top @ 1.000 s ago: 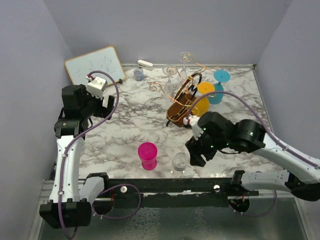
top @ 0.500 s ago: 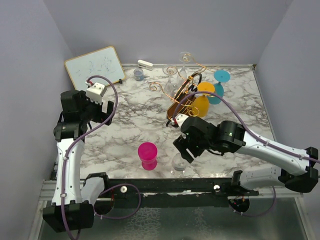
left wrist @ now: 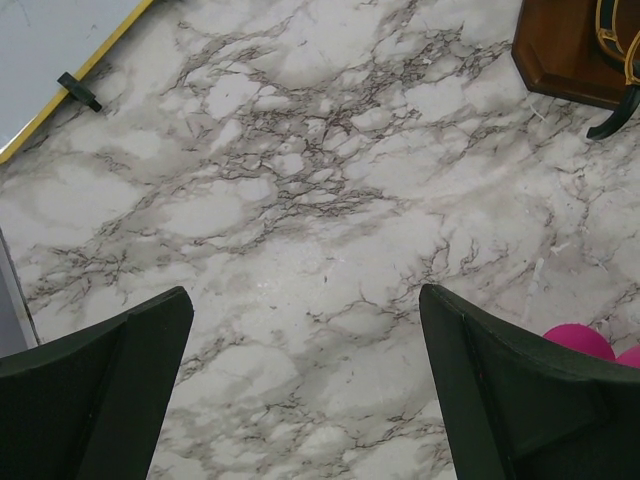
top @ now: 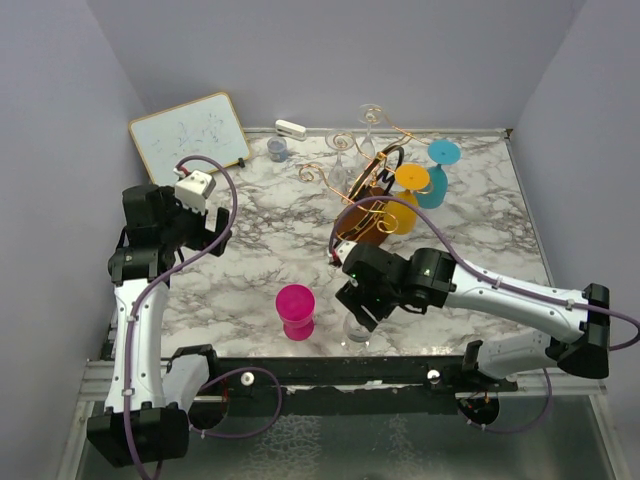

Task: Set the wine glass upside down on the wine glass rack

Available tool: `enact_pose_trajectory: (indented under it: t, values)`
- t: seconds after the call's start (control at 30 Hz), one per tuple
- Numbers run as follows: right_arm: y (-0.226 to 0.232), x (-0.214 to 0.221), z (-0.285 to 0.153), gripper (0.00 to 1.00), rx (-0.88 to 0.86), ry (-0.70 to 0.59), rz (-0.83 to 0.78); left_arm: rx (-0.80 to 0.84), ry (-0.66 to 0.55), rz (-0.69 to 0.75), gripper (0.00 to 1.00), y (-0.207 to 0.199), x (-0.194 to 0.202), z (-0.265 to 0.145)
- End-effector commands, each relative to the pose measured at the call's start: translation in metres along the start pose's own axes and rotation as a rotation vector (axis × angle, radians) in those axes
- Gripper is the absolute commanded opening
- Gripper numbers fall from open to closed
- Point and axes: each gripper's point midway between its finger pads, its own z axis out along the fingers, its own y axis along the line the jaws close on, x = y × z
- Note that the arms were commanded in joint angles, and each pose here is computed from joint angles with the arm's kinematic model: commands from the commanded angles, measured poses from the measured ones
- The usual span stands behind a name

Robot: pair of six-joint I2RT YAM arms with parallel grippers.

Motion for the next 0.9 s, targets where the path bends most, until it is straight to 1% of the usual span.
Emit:
enact_pose_trajectory:
  t: [0.0,0.07,0.2,0.23,0.27,0.3,0.33,0.43,0.5,0.7,0.77,0.87]
  values:
    - [0.013,-0.001,0.013,0.59,-0.058,-0.004,-0.015,0.032,0.025,0.002,0.99,-0.005,0.003,-0.003]
    - [0.017,0.0,0.016,0.53,-0.077,-0.002,-0.022,0.02,0.025,0.005,0.99,-0.003,0.002,-0.003]
    - [0.018,0.001,0.021,0.32,-0.084,0.005,-0.028,0.018,0.023,0.015,0.99,-0.002,-0.001,-0.006]
    - [0.019,0.0,0.022,0.26,-0.088,0.003,-0.028,0.013,0.025,0.015,0.99,-0.002,-0.002,-0.007]
    - [0.019,0.0,0.022,0.17,-0.09,0.0,-0.027,-0.005,0.027,0.009,0.99,0.001,-0.003,-0.007]
    - [0.019,-0.001,0.021,0.06,-0.087,-0.002,-0.027,-0.021,0.028,0.004,0.99,0.004,-0.003,-0.008]
    - [0.017,-0.003,0.018,0.02,-0.076,-0.009,-0.024,-0.027,0.028,0.001,0.99,0.005,-0.004,-0.009]
    - [0.011,-0.012,0.002,0.01,-0.047,-0.038,-0.01,-0.015,0.019,-0.011,0.99,0.001,-0.008,-0.011]
    - [0.007,-0.025,-0.017,0.01,-0.032,-0.085,0.01,0.007,0.007,-0.012,0.99,-0.003,-0.013,-0.014]
    - [-0.007,-0.057,-0.093,0.01,0.003,-0.2,0.052,0.093,-0.009,-0.041,0.99,-0.017,-0.031,-0.02]
    - [-0.007,-0.074,-0.129,0.01,-0.031,-0.289,0.071,0.147,-0.023,-0.047,0.99,-0.027,-0.037,-0.022]
    - [-0.001,-0.1,-0.181,0.01,-0.115,-0.454,0.1,0.182,-0.095,-0.046,0.99,-0.036,-0.052,-0.029]
